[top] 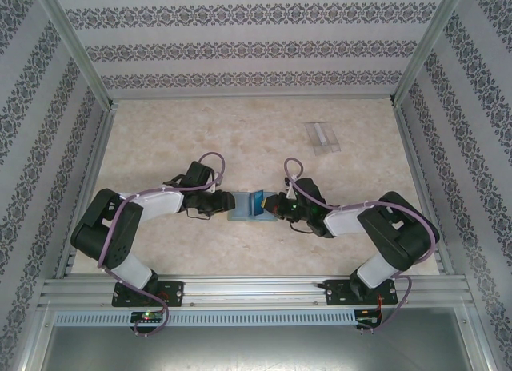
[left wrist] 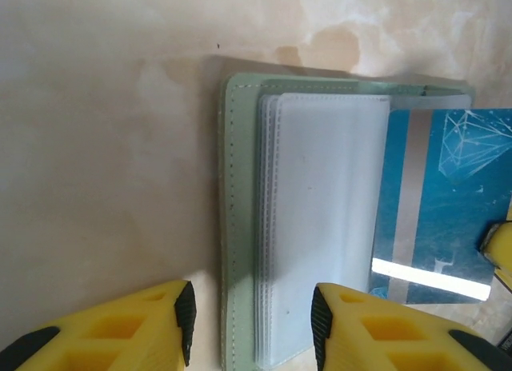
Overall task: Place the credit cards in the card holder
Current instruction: Insert the credit card into the card slot.
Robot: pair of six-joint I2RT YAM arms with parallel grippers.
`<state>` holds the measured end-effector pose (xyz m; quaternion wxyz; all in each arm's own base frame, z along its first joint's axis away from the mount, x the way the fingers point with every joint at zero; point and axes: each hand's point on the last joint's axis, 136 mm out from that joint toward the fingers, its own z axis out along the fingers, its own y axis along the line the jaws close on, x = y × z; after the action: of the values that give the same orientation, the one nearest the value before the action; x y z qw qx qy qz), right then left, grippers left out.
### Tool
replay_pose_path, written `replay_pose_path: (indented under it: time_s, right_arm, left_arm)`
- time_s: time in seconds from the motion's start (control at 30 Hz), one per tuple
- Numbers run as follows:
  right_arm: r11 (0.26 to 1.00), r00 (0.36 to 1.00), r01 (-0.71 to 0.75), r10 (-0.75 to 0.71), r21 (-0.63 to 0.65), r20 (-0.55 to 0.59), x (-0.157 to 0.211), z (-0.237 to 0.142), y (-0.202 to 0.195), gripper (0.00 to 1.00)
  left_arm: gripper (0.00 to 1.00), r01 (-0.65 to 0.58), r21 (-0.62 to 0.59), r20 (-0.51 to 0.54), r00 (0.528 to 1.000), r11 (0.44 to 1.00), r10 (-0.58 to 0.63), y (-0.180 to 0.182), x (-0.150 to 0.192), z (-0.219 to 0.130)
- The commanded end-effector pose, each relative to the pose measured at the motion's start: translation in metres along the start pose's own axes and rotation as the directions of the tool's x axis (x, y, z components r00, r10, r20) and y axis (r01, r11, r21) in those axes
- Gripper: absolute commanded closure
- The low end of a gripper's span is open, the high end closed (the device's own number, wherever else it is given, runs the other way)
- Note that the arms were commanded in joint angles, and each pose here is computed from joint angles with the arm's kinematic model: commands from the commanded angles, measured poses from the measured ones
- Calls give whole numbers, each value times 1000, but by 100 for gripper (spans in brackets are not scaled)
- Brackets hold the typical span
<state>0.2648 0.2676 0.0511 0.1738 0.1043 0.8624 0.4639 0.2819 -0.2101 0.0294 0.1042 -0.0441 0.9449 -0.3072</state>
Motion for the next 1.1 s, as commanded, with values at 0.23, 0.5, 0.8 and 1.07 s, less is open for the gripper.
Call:
replay_pose_path:
  time_s: [0.23,0.5,0.8,1.07]
  right_arm:
    - [998,999,8,-12,-70,-52,7,12,11,100]
    - [996,998,-16,10,-90,-61,8,20,12,100]
    - [993,997,-33,25,-109,-74,11,25,12,100]
    - [994,997,-25,17,-109,-72,2,23,7,100]
  left_arm:
    - [57,12,-50,-35,999,999,-13,7,12,5]
    - [67,7,-49,-35,999,999,-9,6,12,5]
    - [75,38,-82,-43,998,996,-41,13,12,9]
    - [81,57,-131,-55,996,990,-65,22,12,14]
